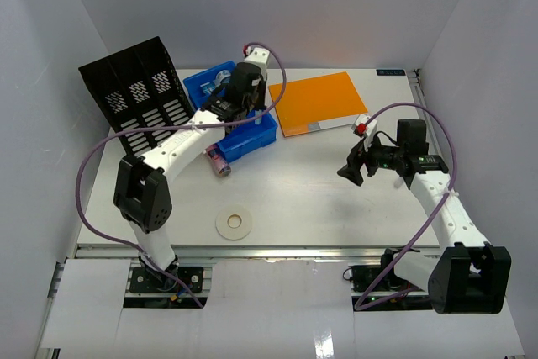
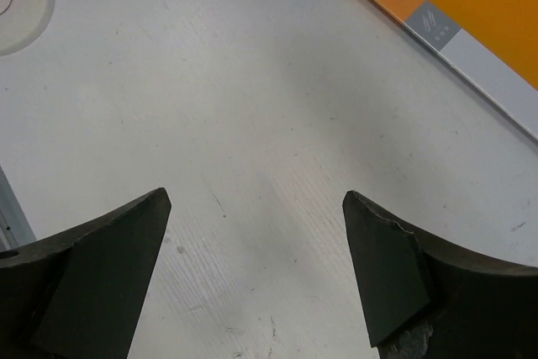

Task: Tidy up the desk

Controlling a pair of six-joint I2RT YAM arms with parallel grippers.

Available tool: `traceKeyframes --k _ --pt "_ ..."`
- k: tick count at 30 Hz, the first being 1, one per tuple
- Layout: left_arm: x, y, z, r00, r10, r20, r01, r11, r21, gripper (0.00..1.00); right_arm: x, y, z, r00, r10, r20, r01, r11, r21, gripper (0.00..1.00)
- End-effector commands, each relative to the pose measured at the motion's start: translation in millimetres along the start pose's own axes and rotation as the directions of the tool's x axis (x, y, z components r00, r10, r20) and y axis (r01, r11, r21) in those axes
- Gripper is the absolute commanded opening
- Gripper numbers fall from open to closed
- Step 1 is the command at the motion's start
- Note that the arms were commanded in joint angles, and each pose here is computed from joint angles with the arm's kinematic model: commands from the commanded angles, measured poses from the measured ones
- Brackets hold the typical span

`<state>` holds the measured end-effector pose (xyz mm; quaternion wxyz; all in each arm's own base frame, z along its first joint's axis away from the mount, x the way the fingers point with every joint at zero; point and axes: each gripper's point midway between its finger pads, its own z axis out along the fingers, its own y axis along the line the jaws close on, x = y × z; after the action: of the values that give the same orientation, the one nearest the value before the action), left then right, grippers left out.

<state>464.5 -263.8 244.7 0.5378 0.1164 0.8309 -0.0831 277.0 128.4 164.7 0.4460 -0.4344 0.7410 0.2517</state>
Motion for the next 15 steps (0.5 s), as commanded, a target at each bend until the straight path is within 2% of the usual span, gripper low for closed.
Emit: traceKeyframes --k 1,7,15 --pt "-22 58 8 0.963 0.264 -0.048 -0.268 0.94 -0.213 0.03 0 -5 -2 1.0 -0.02 -0.01 0.02 1.0 0.021 0.9" --pt "-11 133 64 0.955 0.267 -0.125 -0.295 0.886 -0.358 0.04 3 -7 -1 1.0 -0.013 -0.02 0.013 1.0 0.021 0.9" --pt "-3 165 102 0.945 0.298 -0.133 -0.326 0.855 -0.403 0.05 11 -11 1 0.999 -0.005 -0.041 0.006 0.999 0.032 0.9"
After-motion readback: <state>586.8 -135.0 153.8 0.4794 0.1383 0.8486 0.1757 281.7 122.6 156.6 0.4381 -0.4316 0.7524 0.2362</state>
